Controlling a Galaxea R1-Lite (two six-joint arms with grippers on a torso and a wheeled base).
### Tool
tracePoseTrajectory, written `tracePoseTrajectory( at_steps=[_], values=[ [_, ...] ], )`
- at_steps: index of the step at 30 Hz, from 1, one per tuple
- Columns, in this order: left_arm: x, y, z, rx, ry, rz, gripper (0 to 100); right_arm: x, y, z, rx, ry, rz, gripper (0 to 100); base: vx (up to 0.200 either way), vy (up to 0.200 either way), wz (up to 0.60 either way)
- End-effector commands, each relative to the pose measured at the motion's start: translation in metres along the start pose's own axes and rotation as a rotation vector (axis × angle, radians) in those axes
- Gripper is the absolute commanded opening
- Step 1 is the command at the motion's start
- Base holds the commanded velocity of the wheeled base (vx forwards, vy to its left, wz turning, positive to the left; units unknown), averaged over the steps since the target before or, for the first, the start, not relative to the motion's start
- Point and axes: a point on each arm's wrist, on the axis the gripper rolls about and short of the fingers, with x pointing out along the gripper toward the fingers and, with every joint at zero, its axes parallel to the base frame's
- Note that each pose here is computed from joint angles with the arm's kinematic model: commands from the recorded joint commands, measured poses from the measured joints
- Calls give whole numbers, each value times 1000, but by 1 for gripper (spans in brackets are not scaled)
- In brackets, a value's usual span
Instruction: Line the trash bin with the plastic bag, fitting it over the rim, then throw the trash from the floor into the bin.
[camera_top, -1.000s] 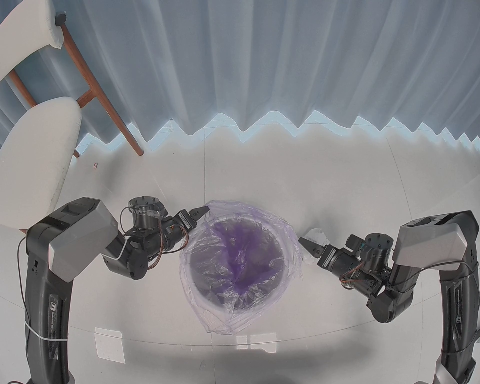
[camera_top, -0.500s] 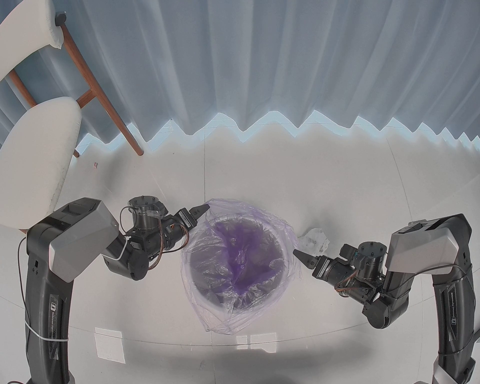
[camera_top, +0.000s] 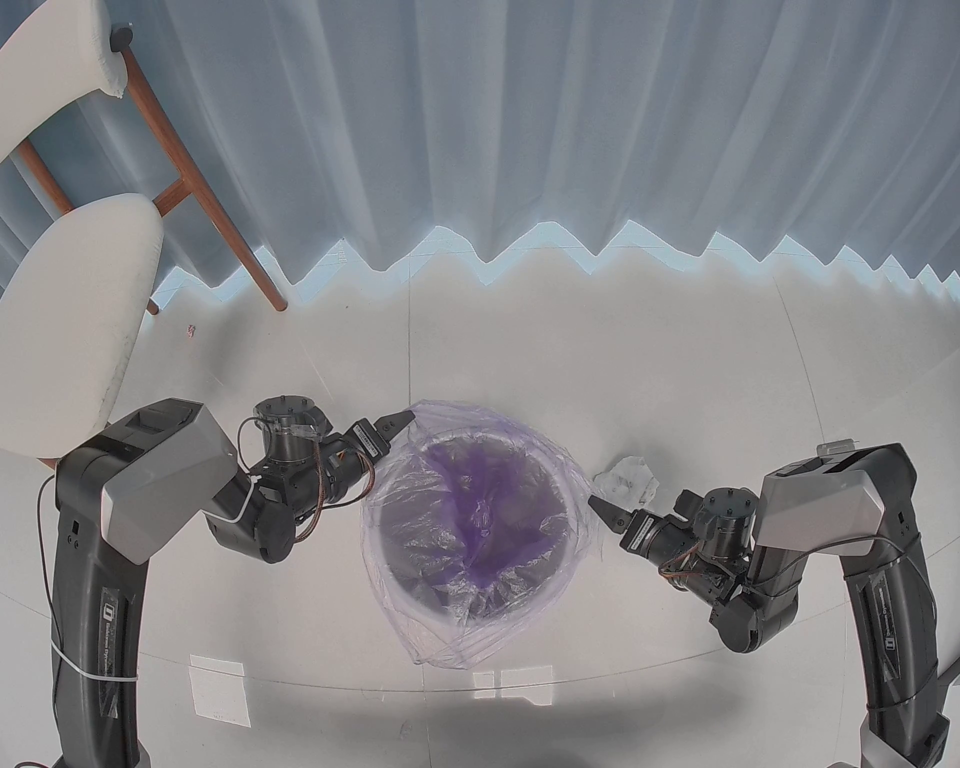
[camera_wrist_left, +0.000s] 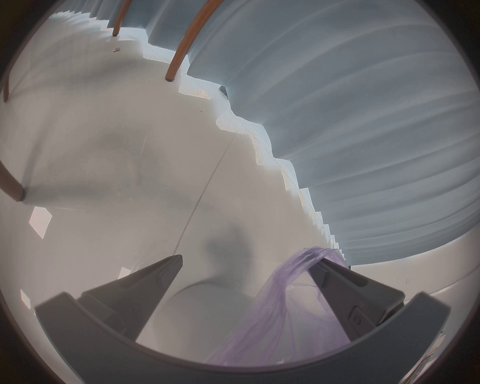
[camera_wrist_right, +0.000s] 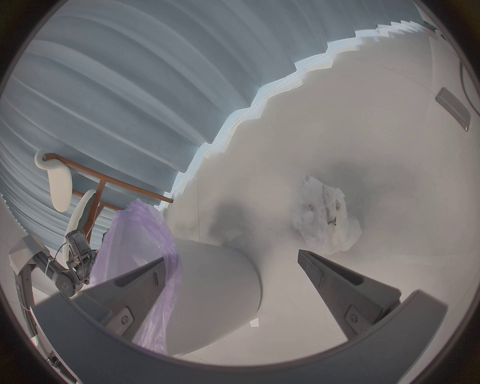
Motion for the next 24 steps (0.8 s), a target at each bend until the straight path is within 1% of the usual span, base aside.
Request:
tracePoseTrajectory(
  at_steps=[1, 5, 8, 14, 21, 24],
  values=[
    [1, 5, -2, -24, 5, 10, 100, 3, -7, -7, 1, 4, -6, 100, 0, 0, 0],
    [1, 6, -1, -48, -2, 7, 100, 4, -8, -8, 2, 5, -7, 100, 0, 0, 0],
    [2, 12, -4, -61, -4, 9, 100, 5, -12, -12, 1, 12, -16, 100, 0, 0, 0],
    [4, 30, -9, -78, 2, 40, 100, 6, -17, -16, 0, 20, -25, 100, 0, 0, 0],
    [6, 40, -16, -91, 14, 61, 100, 7, -20, -16, 4, 19, -32, 100, 0, 0, 0],
    [8, 47, -24, -90, 26, 74, 100, 7, -22, -16, 4, 18, -33, 100, 0, 0, 0]
  ],
)
